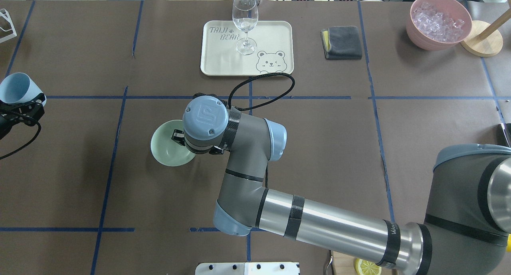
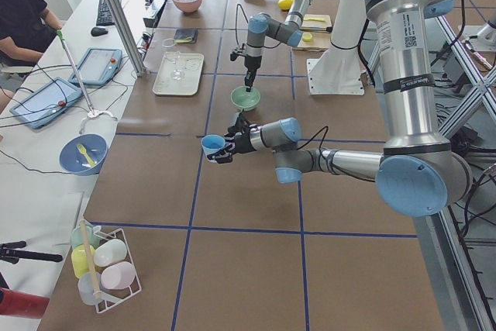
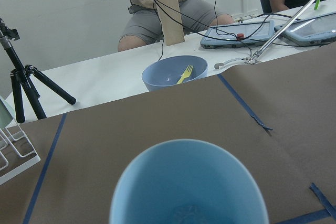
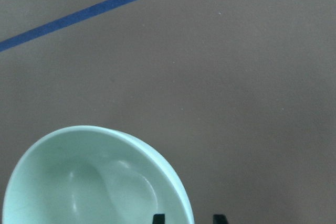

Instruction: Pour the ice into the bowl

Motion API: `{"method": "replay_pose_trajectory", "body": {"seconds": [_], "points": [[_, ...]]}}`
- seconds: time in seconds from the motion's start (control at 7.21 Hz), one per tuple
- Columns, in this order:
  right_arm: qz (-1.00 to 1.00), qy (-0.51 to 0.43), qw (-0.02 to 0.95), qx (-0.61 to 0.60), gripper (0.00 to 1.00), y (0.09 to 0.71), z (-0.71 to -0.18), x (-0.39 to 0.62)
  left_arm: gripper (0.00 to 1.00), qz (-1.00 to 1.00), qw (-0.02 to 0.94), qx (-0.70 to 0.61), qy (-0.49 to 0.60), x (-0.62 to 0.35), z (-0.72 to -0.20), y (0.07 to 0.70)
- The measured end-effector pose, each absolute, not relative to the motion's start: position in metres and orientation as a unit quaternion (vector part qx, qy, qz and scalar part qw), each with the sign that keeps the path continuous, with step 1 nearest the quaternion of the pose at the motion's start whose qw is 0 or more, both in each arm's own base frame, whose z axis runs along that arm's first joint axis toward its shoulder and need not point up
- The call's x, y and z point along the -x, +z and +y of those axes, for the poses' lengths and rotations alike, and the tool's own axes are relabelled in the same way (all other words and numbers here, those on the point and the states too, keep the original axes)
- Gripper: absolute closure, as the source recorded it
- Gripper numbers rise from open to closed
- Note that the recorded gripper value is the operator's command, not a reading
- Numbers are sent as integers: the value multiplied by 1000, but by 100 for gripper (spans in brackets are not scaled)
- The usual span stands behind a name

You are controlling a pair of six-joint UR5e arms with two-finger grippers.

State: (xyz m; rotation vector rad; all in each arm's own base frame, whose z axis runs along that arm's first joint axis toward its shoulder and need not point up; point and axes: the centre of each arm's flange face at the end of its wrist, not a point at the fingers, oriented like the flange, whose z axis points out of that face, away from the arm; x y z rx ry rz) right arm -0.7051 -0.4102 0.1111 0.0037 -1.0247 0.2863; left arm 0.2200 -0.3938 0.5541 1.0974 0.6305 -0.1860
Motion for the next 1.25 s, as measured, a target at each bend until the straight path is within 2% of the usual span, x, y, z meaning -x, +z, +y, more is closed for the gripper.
{"method": "replay_pose_trajectory", "body": {"seconds": [0.55, 0.97, 1.25], "points": [[-534, 155, 831, -21, 0, 99, -426, 655, 100, 321, 780, -528, -94, -235, -403, 520], [-553, 154, 819, -15, 0, 151, -432, 560, 100, 317, 758, -554, -135, -240, -405, 499], [-552, 143, 821, 14, 0, 199, -440, 489, 100, 353, 752, -538, -145, -265, -388, 479]]}}
